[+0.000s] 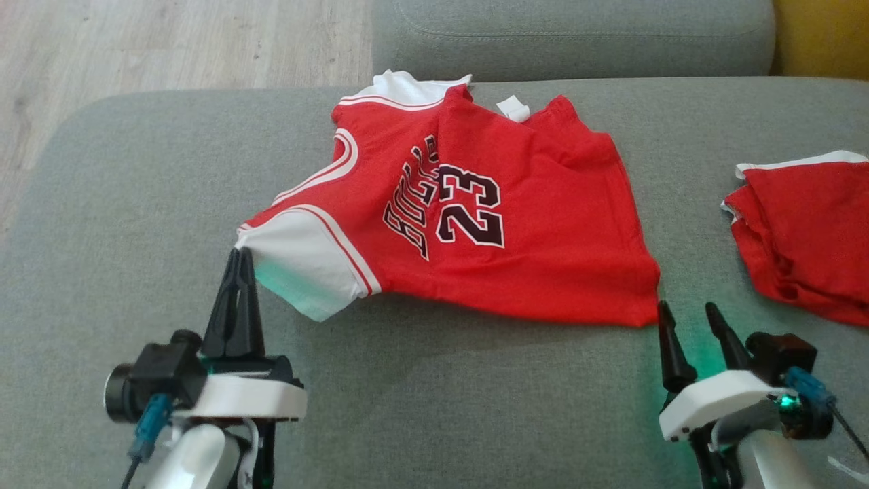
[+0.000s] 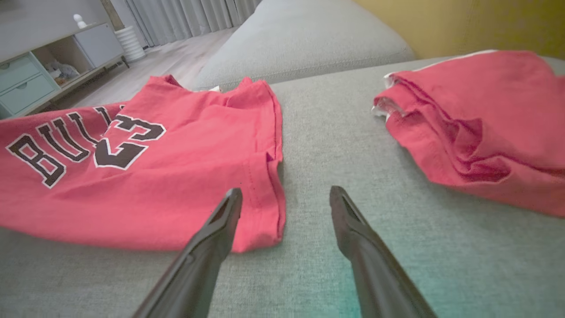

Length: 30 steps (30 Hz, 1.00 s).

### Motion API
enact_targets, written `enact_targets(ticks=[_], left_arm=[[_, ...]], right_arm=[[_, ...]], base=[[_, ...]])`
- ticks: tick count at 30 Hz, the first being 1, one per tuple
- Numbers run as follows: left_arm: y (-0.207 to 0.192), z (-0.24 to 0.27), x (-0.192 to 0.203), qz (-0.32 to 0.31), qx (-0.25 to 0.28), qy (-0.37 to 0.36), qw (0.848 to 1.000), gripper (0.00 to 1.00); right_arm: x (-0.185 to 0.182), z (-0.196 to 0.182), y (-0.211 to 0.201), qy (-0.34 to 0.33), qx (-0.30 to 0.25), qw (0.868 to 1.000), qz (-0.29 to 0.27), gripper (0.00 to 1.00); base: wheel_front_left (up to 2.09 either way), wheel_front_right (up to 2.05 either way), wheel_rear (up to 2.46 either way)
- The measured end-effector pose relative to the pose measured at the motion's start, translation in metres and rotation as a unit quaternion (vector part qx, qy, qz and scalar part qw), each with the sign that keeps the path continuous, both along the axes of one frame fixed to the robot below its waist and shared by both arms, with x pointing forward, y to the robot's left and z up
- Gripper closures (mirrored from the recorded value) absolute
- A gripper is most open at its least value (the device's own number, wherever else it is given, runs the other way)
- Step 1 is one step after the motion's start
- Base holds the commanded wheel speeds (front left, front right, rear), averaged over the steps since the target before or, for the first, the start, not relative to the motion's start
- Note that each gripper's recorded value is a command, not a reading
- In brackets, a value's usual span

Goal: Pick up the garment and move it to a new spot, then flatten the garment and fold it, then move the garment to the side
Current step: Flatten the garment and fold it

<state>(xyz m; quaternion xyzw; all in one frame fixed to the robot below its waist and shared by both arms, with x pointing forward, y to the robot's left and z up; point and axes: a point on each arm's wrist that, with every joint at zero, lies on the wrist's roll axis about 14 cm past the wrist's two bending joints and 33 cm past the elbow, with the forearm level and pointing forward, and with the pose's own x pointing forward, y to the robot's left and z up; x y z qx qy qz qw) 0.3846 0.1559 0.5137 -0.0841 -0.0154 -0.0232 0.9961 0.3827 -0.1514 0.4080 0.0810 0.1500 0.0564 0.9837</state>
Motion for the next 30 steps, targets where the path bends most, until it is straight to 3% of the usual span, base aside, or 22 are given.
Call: enact_targets(ticks=[8, 27, 28, 29, 30], left_arm=[[-0.008, -0.001, -0.001, -0.012, -0.005, -0.003, 1.000, 1.00], [-0.011, -0.009, 0.003, -0.022, -0.010, 0.004, 1.000, 1.00], [-0.011, -0.009, 0.003, -0.021, -0.010, 0.005, 1.000, 1.00], [-0.010, -0.010, 0.002, -0.021, -0.010, 0.006, 1.000, 1.00], [-0.010, -0.010, 0.002, -0.020, -0.010, 0.007, 1.000, 1.00]], right_arm=[[-0.009, -0.027, 0.010, 0.059, 0.002, 0.998, 0.017, 0.00], [0.007, -0.045, 0.027, 0.093, 0.013, 0.995, 0.036, 0.00], [0.007, -0.045, 0.028, 0.094, 0.015, 0.995, 0.037, 0.28], [0.008, -0.045, 0.029, 0.095, 0.016, 0.995, 0.038, 0.73], [0.008, -0.045, 0.030, 0.095, 0.017, 0.995, 0.039, 1.00]], base=[[0.00, 0.00, 0.00], [0.00, 0.00, 0.00], [0.00, 0.00, 0.00], [0.00, 0.00, 0.00], [0.00, 0.00, 0.00]])
